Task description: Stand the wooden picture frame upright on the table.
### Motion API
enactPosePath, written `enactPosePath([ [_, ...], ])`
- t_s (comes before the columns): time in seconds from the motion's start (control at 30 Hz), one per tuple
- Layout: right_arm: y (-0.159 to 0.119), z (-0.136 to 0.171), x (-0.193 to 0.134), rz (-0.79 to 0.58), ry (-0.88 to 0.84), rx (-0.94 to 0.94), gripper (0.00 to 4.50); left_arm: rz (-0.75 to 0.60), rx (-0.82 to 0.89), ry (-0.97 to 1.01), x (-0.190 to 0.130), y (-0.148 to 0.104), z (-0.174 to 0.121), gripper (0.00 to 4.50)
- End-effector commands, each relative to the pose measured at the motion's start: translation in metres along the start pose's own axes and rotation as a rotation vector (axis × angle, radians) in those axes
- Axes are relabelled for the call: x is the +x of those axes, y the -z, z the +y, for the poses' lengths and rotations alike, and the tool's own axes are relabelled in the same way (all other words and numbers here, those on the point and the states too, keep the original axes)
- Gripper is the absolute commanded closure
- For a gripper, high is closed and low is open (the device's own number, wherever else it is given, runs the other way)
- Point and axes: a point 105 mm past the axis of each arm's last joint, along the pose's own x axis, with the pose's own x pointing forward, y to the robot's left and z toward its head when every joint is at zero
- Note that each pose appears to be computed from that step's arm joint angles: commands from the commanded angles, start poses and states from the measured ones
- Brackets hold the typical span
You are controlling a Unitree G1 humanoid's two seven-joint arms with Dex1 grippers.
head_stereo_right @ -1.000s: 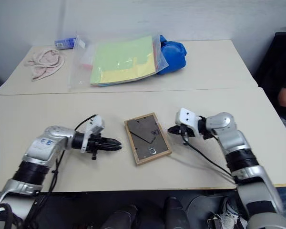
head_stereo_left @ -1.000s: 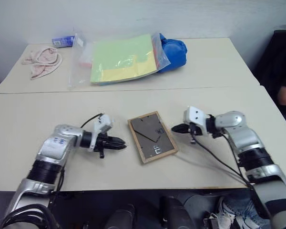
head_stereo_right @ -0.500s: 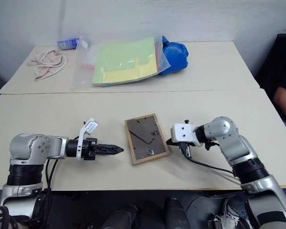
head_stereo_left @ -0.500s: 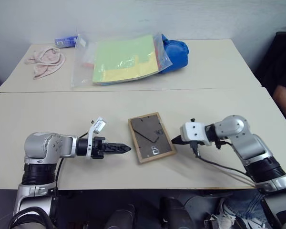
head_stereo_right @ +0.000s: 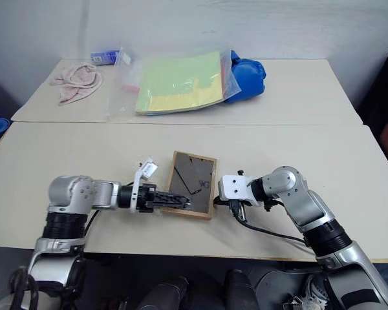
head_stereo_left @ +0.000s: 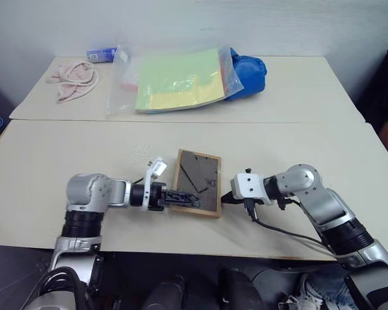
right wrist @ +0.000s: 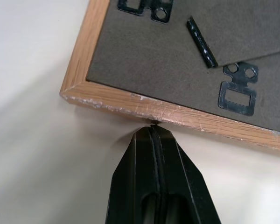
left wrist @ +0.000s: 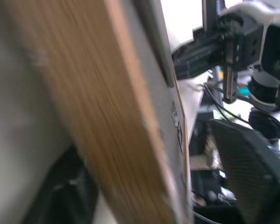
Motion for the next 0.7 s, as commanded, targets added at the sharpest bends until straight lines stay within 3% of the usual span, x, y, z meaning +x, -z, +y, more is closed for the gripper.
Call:
enactPosePath([
  [0.03, -0.009, -0.005, -0.006, -0.027, 0.042, -0.025, 4.5, -0.022, 0.038, 0.059, -0.006, -0.012, -0.013, 2.19],
  [0.13, -0.011, -0.011, -0.017, -0.05, 0.09, 0.009, 4.5, -0.041, 0.057, 0.065, -0.015, -0.019, -0.017, 3.13],
  [0.2, -0.017, -0.016, -0.034, -0.098, 0.127, 0.09, 4.5, -0.049, 0.087, 0.077, -0.023, -0.023, -0.022, 3.25],
  [0.3, -0.038, -0.027, -0.062, -0.225, 0.145, 0.272, 4.08, -0.066, 0.175, 0.113, -0.035, -0.03, -0.038, 3.25],
  [0.33, -0.048, -0.03, -0.069, -0.28, 0.137, 0.331, 3.67, -0.068, 0.206, 0.116, -0.037, -0.032, -0.043, 3.25],
  [0.4, -0.064, -0.035, -0.075, -0.364, 0.115, 0.411, 3.32, -0.072, 0.234, 0.12, -0.039, -0.034, -0.048, 3.25],
  [0.5, -0.085, -0.048, -0.067, -0.458, 0.102, 0.496, 2.35, -0.069, 0.285, 0.134, -0.037, -0.036, -0.055, 3.25],
  [0.7, -0.107, -0.064, -0.048, -0.548, 0.081, 0.591, 0.25, -0.068, 0.319, 0.142, -0.032, -0.038, -0.057, 3.25],
])
